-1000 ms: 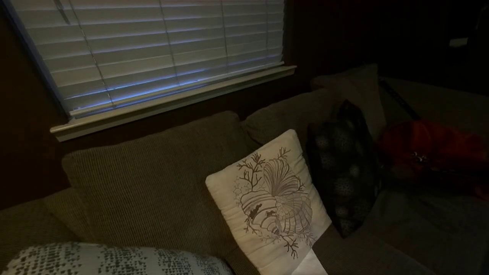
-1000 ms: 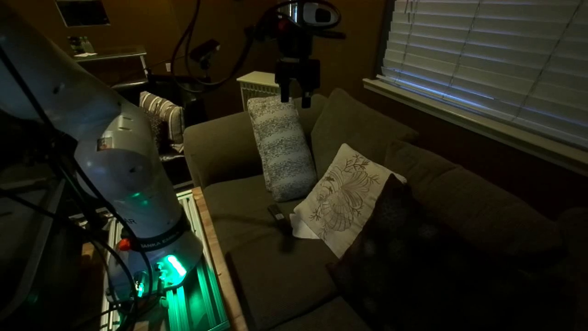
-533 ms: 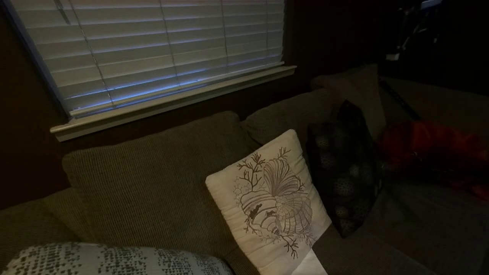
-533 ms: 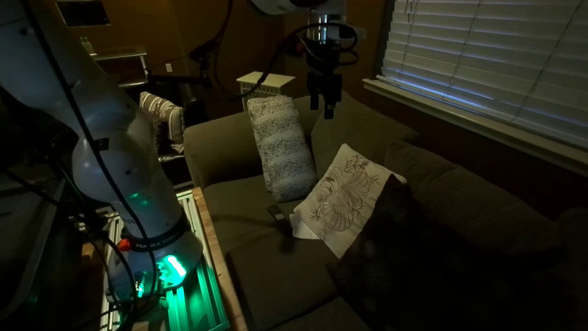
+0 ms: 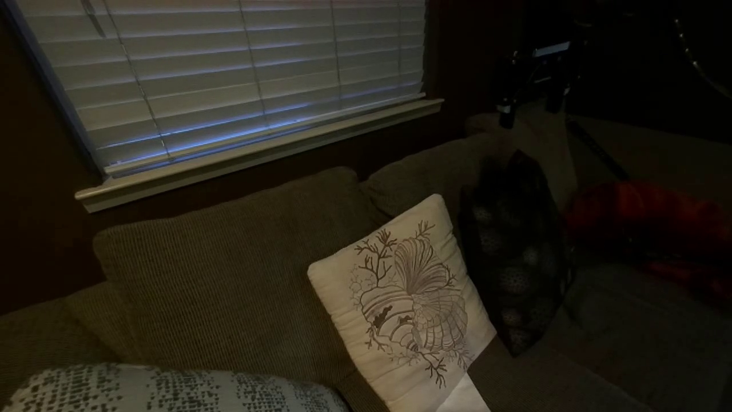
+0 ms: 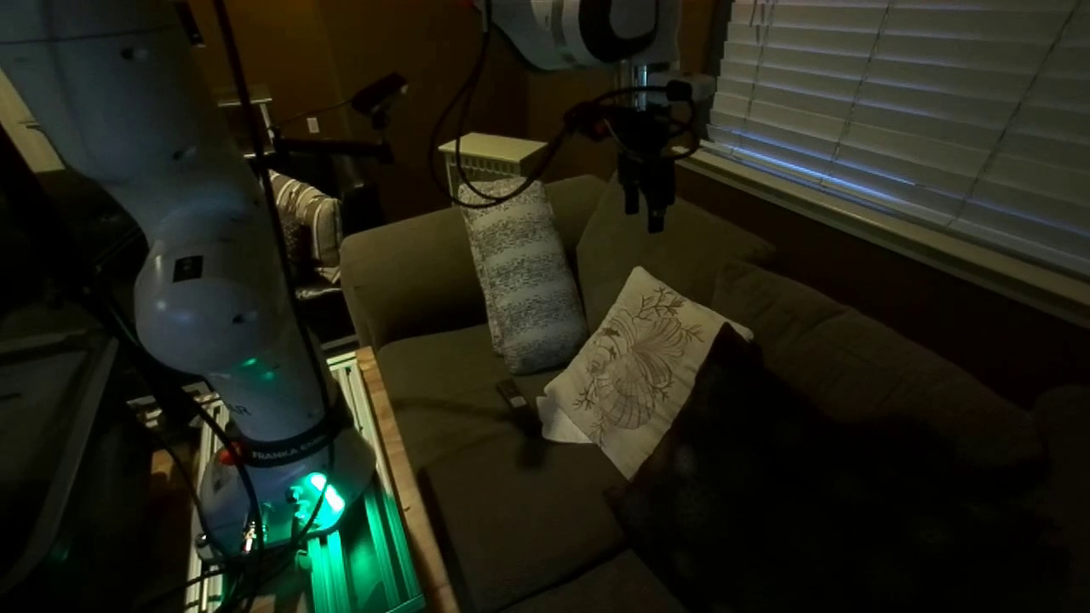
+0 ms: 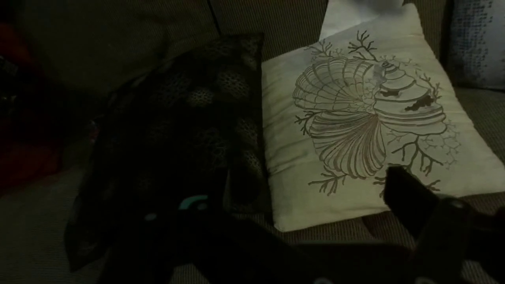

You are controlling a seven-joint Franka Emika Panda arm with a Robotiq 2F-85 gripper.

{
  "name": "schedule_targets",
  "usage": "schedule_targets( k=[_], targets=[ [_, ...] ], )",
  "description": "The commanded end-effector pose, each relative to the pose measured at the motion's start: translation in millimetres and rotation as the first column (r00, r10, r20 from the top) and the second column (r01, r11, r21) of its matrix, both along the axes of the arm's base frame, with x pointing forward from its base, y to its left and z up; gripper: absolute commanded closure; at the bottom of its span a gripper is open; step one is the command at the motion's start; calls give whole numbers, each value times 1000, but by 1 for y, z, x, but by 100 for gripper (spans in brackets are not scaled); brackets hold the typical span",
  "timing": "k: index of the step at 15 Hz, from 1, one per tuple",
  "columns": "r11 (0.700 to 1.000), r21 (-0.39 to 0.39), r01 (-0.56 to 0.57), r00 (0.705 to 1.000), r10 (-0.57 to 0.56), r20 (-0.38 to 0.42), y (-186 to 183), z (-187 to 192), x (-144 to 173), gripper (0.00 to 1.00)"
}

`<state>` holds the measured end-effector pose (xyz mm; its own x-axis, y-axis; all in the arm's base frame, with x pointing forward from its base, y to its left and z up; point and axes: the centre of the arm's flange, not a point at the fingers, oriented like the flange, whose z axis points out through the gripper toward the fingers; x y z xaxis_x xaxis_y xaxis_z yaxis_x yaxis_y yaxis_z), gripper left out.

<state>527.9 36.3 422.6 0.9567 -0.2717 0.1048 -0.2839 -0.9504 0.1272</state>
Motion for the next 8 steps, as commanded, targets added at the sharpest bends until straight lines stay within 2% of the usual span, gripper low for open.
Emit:
schedule_targets(
  k=[1,4,8],
  targets=[
    [1000,0,1,1000,-1,5,0,3,-1,0],
    [1000,1,-8,1000,8,14,0,1,1,0],
    [994,-4,-105,994,105,10,22,-26,31,0]
  ],
)
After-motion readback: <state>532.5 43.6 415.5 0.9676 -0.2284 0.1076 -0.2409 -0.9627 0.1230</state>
